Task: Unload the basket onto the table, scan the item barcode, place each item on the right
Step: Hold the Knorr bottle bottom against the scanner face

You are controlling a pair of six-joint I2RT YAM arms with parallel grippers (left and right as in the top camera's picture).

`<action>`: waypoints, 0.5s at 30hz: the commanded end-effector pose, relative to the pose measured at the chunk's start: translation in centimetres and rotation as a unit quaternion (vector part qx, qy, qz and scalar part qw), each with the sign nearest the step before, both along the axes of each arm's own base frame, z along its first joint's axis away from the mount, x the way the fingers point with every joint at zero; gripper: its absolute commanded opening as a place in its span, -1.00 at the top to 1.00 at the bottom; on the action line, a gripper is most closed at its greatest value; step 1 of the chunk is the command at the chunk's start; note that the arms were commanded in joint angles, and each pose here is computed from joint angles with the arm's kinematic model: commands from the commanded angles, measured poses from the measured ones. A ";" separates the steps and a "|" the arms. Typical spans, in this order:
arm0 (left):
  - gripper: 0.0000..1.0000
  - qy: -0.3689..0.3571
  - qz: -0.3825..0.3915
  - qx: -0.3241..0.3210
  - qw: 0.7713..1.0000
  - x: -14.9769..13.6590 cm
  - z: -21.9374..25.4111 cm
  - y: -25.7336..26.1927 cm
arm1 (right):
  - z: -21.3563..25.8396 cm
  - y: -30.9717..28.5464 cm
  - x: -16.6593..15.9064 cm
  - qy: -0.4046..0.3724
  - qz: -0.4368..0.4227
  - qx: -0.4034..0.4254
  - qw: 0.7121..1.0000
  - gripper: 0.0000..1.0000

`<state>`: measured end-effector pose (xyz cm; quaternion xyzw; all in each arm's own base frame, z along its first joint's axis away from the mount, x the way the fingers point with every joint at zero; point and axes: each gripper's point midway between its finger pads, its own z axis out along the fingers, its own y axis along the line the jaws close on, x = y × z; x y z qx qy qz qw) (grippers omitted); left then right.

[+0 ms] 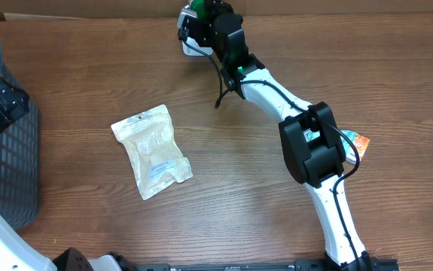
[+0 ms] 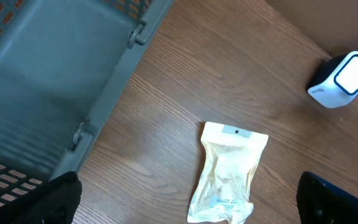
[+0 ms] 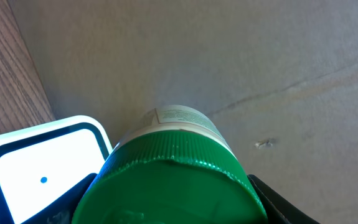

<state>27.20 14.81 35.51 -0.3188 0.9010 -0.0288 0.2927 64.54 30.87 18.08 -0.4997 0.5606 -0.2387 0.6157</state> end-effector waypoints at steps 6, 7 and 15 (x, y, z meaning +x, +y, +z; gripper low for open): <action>-0.99 -0.004 0.006 0.001 1.000 0.0 0.3 0.2 | 3.0 0.8 -0.2 -0.028 0.029 0.018 0.999 0.10; -0.99 -0.004 0.006 0.001 1.000 0.0 0.3 0.2 | 3.3 0.9 -0.3 -0.031 0.032 0.020 0.999 0.10; -0.99 -0.004 0.006 0.001 1.000 0.0 0.3 0.2 | 8.1 1.4 -1.6 0.003 0.053 0.161 0.986 0.12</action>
